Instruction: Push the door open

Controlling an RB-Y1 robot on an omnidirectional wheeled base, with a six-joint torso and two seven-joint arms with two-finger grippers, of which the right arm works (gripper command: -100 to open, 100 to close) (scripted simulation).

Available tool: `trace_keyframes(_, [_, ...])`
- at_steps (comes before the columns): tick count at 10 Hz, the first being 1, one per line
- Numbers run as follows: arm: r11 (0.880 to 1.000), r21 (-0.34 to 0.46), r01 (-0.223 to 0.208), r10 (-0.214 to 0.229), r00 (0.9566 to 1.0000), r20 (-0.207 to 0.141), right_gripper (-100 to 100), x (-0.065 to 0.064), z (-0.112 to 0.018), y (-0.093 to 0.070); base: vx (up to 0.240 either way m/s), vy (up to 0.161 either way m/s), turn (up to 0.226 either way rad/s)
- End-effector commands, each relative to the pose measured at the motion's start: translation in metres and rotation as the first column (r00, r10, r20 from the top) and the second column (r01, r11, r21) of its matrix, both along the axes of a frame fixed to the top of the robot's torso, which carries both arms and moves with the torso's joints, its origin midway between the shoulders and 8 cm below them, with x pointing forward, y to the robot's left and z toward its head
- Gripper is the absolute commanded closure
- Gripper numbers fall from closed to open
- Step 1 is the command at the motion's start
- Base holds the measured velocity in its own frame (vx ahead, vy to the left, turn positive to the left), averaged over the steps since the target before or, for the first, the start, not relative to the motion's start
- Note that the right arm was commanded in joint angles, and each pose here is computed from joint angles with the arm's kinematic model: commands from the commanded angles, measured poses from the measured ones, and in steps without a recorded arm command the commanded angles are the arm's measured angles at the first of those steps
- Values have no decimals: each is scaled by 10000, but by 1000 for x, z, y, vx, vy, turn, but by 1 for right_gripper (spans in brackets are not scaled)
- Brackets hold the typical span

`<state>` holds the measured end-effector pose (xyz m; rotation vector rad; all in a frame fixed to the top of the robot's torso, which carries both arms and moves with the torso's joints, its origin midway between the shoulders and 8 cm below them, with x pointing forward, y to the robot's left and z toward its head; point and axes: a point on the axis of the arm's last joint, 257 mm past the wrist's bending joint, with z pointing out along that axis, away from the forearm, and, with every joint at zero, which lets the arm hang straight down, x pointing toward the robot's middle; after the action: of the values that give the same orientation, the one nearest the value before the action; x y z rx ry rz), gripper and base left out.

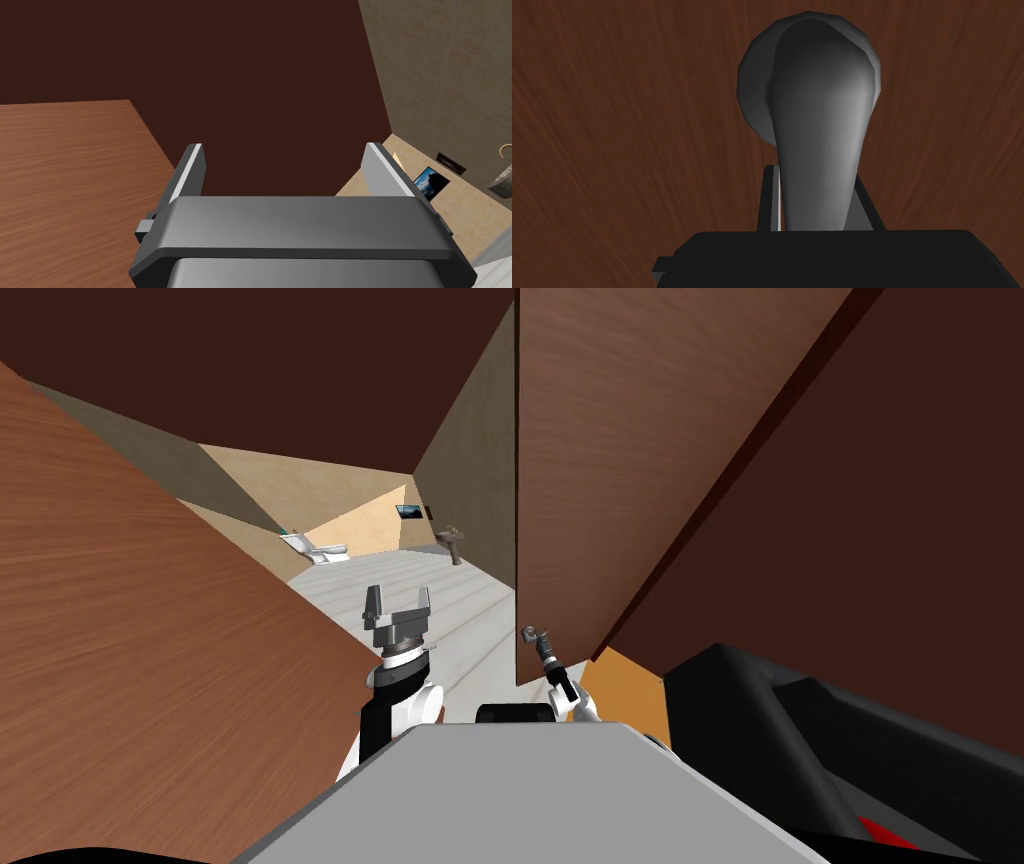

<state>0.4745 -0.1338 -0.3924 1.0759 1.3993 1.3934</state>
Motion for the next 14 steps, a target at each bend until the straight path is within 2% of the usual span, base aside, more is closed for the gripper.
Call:
trace_keyframes(1, [10000, 0, 0, 0, 10000, 0, 100, 0, 0, 0, 49, 51, -29])
trace_keyframes(5, [9991, -135, 406, -406, 9992, 40, 100, 4, 0, -18, 167, 40, -65])
trace_keyframes(7, [9991, -135, 406, -406, 9992, 40, 100, 4, 0, -18, 125, 28, -9])
trace_keyframes(11, [9944, -253, 1030, -1028, 9946, 105, 100, 8, 1, -41, 201, 68, -142])
trace_keyframes(14, [9889, -277, 1457, -1453, 9893, 133, 100, 10, 2, -55, 196, 130, -122])
